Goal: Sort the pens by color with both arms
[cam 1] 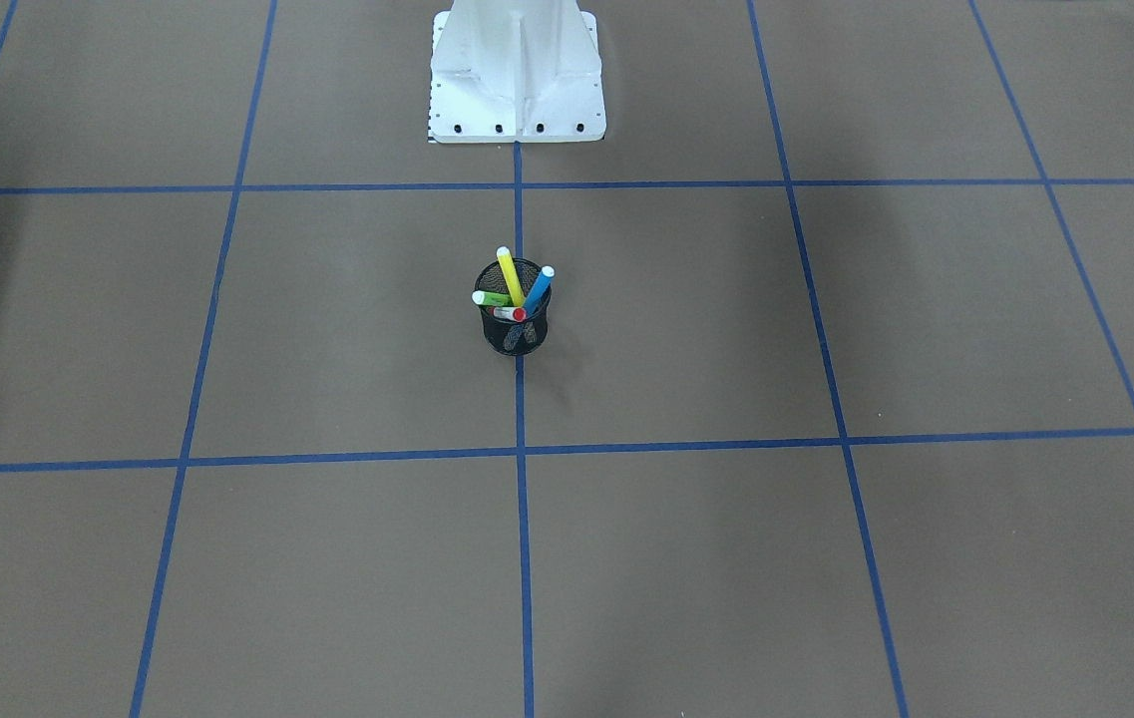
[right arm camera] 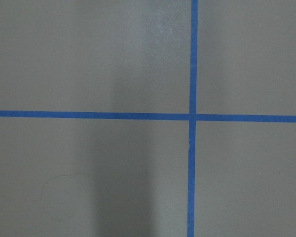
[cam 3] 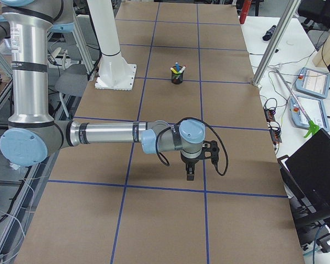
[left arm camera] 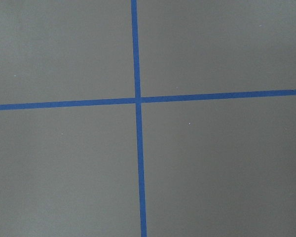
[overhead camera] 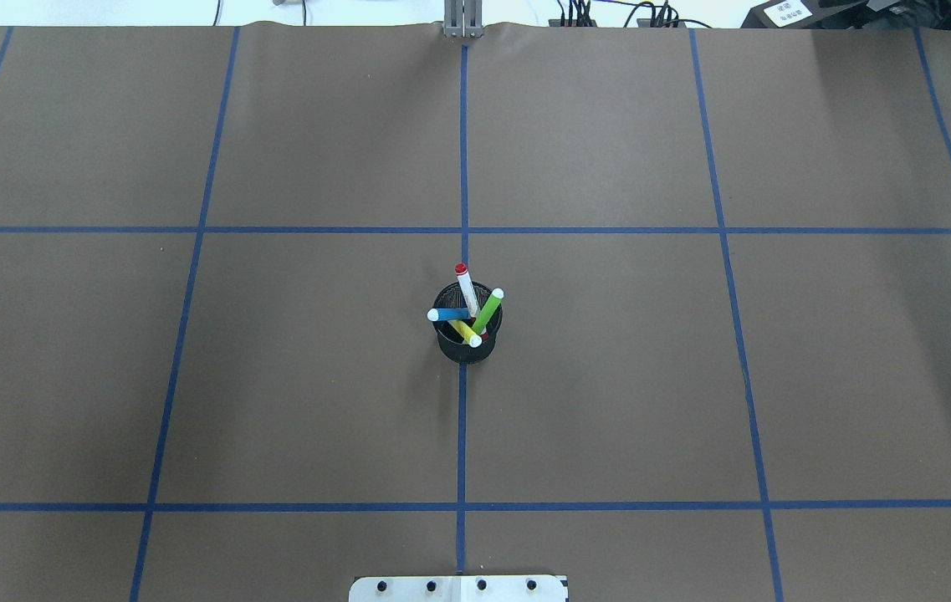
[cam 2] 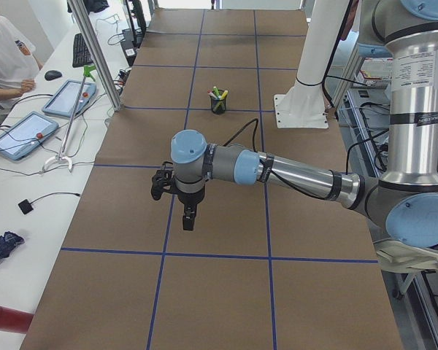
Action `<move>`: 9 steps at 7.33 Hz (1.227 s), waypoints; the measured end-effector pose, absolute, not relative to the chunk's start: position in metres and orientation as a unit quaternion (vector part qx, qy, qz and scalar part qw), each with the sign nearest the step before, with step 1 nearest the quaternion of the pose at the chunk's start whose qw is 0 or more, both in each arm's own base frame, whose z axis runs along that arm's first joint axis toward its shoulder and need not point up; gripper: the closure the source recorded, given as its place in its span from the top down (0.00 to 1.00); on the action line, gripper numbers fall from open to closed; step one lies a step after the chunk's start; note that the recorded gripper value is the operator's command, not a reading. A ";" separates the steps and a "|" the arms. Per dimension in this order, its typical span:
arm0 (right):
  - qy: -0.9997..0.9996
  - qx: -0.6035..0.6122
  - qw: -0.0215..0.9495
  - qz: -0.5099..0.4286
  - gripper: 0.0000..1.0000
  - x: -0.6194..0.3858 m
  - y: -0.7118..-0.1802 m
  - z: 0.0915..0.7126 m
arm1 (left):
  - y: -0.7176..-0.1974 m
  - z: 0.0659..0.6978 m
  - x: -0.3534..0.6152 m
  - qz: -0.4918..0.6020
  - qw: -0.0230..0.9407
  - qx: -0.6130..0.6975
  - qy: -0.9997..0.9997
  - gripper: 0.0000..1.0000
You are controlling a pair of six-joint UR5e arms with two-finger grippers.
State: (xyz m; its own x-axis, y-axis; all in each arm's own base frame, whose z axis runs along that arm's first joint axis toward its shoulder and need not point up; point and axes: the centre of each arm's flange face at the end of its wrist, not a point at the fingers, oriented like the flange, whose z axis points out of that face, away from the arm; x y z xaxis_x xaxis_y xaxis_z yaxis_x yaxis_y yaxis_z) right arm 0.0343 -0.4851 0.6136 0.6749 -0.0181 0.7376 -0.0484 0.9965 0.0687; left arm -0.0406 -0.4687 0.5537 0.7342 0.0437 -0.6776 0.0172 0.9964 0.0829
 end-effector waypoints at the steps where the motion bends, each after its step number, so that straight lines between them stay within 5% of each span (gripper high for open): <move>1: -0.403 0.041 0.914 0.008 1.00 0.034 -0.485 0.614 | -0.469 0.554 -0.040 0.007 0.930 0.042 0.365 1.00; 9: -0.418 0.058 0.907 -0.004 0.99 0.031 -0.483 0.590 | -0.472 0.544 -0.039 0.009 0.926 0.047 0.375 1.00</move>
